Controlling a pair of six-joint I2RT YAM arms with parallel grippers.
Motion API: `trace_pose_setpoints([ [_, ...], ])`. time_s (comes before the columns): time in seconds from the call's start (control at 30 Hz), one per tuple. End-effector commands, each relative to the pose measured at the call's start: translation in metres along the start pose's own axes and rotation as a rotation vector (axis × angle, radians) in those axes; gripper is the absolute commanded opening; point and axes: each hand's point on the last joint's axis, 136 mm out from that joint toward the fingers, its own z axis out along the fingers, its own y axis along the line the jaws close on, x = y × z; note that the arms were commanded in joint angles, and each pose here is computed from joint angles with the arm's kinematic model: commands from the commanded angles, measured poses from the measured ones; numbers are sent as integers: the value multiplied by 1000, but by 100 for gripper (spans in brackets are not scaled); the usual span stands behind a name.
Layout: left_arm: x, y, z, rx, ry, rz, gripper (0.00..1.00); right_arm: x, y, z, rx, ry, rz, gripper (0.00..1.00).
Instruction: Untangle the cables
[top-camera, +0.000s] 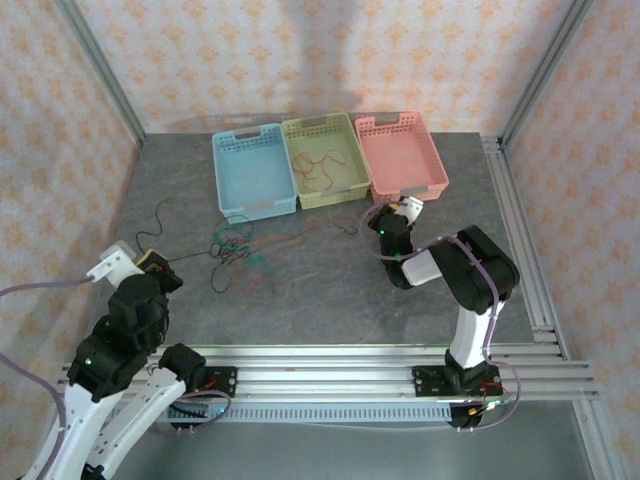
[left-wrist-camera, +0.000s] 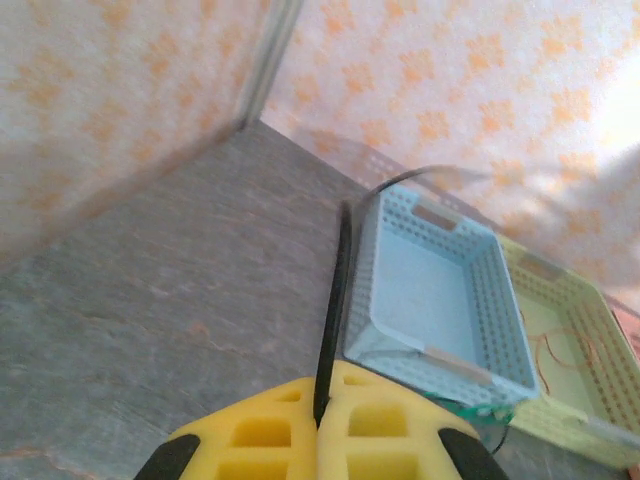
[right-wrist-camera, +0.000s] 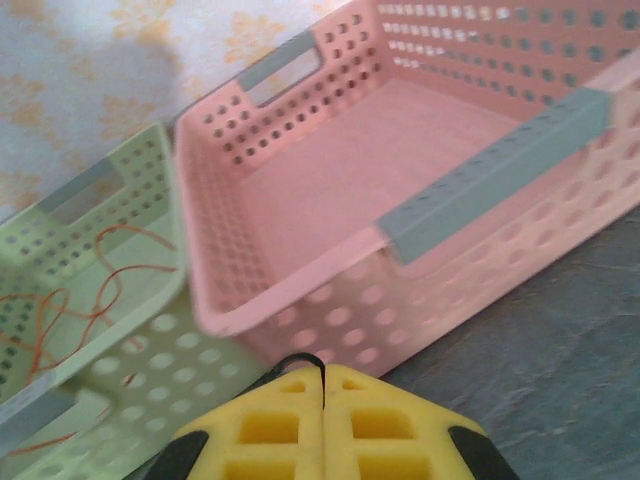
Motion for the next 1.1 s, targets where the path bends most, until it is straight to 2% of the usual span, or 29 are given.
trace_pose_setpoints([
  [0.0, -30, 26, -16, -93, -119, -66, 0, -9, -23, 0, 64, -18, 72, 0],
  [0.33, -44, 20, -21, -80, -134, -63, 0, -11, -29, 0, 81, -24, 77, 0],
  [0.6, -93, 23, -49, -62, -227, -131, 0, -18, -44, 1, 118, -40, 90, 0],
  [0.83, -129, 18, -68, -64, -251, -107, 0, -19, -49, 0, 129, -43, 95, 0],
  [0.97, -152, 28, -81, -144, -288, -41, 0, -20, -52, 0, 138, -45, 100, 0],
  [1.07, -159, 27, -86, -133, -281, -36, 0, -21, -53, -1, 141, -48, 100, 0],
])
